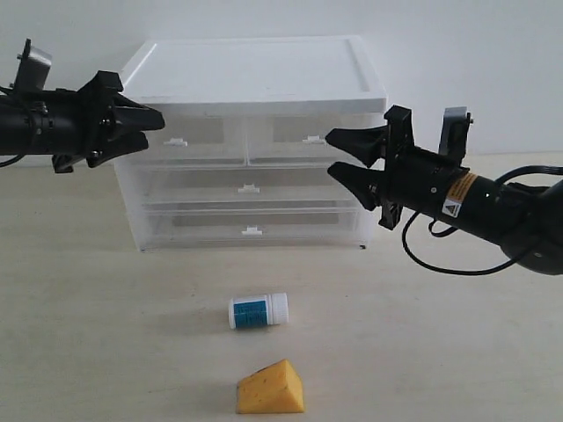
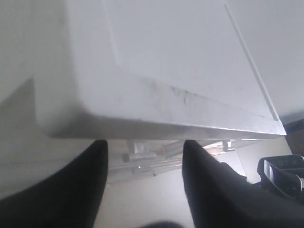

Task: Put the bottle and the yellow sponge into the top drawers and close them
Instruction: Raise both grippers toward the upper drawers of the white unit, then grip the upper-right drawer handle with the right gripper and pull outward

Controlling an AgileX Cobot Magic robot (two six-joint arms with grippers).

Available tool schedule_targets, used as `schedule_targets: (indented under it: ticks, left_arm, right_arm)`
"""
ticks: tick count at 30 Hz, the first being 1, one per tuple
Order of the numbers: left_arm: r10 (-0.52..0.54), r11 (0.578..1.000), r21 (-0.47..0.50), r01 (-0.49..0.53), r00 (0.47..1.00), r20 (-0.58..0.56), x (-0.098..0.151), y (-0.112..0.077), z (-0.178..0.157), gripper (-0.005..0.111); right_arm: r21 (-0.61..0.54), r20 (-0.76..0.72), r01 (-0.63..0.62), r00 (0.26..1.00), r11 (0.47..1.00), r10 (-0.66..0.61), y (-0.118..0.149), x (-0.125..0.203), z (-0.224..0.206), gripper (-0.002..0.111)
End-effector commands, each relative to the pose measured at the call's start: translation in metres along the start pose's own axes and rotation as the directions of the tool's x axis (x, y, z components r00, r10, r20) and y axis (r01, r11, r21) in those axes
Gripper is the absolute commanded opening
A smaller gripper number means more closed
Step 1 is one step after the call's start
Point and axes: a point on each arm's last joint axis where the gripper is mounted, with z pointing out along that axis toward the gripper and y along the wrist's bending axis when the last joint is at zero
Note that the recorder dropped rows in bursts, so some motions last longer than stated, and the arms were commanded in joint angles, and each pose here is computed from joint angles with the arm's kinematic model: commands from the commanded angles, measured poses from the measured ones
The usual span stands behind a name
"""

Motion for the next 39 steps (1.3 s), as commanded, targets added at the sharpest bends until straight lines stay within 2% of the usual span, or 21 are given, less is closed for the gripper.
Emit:
schedule_targets:
  ticks: [1,11,15,29,32,33,36,39]
  left_arm:
    - [-0.021,1.000,-0.003,0.021,0.999,0.024,-0.008,0.004,0.010,0.047]
    - [-0.009,1.000,0.000,0.009,0.999,0.035,-0.012,0.002,0.010,0.047]
    - [-0.018,1.000,0.004,0.018,0.999,0.043,-0.013,0.002,0.010,0.047]
    - [-0.004,1.000,0.005,0.004,0.999,0.042,-0.013,0.002,0.010,0.047]
    - [0.012,1.000,0.002,-0.013,0.999,0.043,-0.013,0.002,0.010,0.047]
    - [0.012,1.000,0.001,-0.013,0.999,0.044,-0.013,0.002,0.010,0.047]
    - [0.012,1.000,0.001,-0.013,0.999,0.044,-0.013,0.002,0.010,0.047]
    - [0.011,1.000,-0.004,-0.011,0.999,0.047,-0.013,0.002,0.010,0.047]
  right_arm:
    - [-0.040,-0.016,0.040,0.999,0.998,-0.041,0.008,-0.004,0.005,0.049]
    - [-0.030,-0.003,0.053,0.999,0.998,-0.053,0.013,-0.006,0.015,0.049]
    - [0.021,0.006,0.044,0.999,0.999,-0.044,0.007,-0.009,0.019,0.049]
    - [-0.002,0.000,0.063,0.998,0.998,-0.063,0.005,-0.015,0.044,0.048]
    - [-0.007,0.007,0.080,0.997,0.997,-0.080,0.006,-0.016,0.044,0.033]
    - [-0.003,0.010,0.095,0.995,0.995,-0.095,0.006,-0.016,0.044,0.024]
    - [0.013,0.016,0.098,0.995,0.995,-0.098,0.004,-0.017,0.044,0.006]
    - [0.018,0.010,0.110,0.994,0.994,-0.110,0.004,-0.016,0.044,0.000]
